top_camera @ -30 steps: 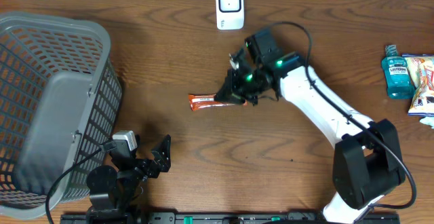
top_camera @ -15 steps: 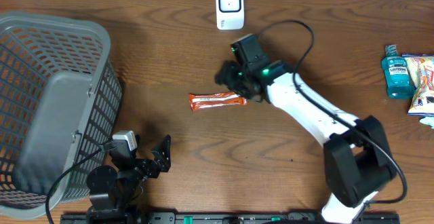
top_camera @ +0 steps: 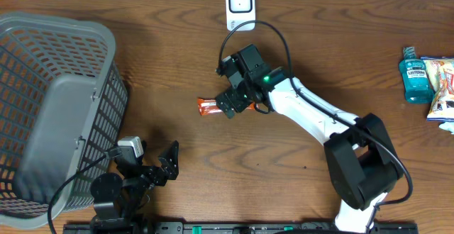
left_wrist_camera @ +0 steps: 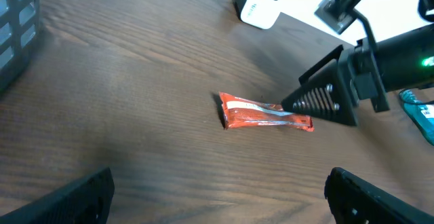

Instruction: Scan the item barcode

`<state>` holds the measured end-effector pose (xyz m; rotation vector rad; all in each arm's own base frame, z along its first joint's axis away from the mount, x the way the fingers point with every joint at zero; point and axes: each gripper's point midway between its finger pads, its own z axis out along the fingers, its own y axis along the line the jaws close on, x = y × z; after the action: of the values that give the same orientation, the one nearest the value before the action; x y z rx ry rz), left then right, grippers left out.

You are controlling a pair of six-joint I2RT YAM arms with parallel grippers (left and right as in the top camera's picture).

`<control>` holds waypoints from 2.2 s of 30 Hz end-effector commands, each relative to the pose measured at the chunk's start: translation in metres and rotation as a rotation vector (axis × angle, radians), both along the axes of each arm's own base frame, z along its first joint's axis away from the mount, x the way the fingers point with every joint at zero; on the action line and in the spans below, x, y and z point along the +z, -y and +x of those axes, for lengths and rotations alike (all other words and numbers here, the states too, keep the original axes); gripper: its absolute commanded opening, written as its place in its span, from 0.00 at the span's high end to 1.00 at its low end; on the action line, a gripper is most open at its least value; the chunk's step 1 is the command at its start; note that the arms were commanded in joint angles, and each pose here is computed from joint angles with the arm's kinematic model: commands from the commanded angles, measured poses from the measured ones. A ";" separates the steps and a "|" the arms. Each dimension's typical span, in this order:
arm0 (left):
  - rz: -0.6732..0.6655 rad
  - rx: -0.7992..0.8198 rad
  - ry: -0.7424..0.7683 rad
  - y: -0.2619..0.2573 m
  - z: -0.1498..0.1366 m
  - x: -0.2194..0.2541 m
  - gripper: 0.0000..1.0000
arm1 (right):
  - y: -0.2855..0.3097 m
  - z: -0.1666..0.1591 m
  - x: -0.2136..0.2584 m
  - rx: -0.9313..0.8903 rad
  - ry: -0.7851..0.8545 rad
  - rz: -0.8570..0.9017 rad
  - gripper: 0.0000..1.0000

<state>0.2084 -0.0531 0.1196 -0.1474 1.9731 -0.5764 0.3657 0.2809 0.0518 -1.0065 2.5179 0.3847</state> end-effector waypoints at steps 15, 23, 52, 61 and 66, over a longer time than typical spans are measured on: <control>0.001 -0.010 -0.030 0.001 -0.002 -0.010 0.01 | 0.030 -0.035 -0.104 0.161 -0.185 -0.228 0.52; 0.001 -0.010 -0.030 0.001 -0.002 -0.010 0.01 | 0.050 -0.039 -0.112 -0.017 -0.273 -0.277 0.99; 0.001 -0.010 -0.030 0.001 -0.002 -0.010 0.01 | 0.037 -0.138 0.219 0.648 0.469 -0.007 0.99; 0.001 -0.010 -0.030 0.001 -0.002 -0.010 0.01 | 0.043 -0.202 0.263 0.915 0.613 0.154 0.99; 0.001 -0.010 -0.030 0.001 -0.002 -0.010 0.01 | 0.040 -0.198 0.265 0.912 0.631 0.159 0.99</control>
<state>0.2084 -0.0531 0.1196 -0.1474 1.9731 -0.5764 0.1714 0.2353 0.3128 -1.7920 1.4219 0.3821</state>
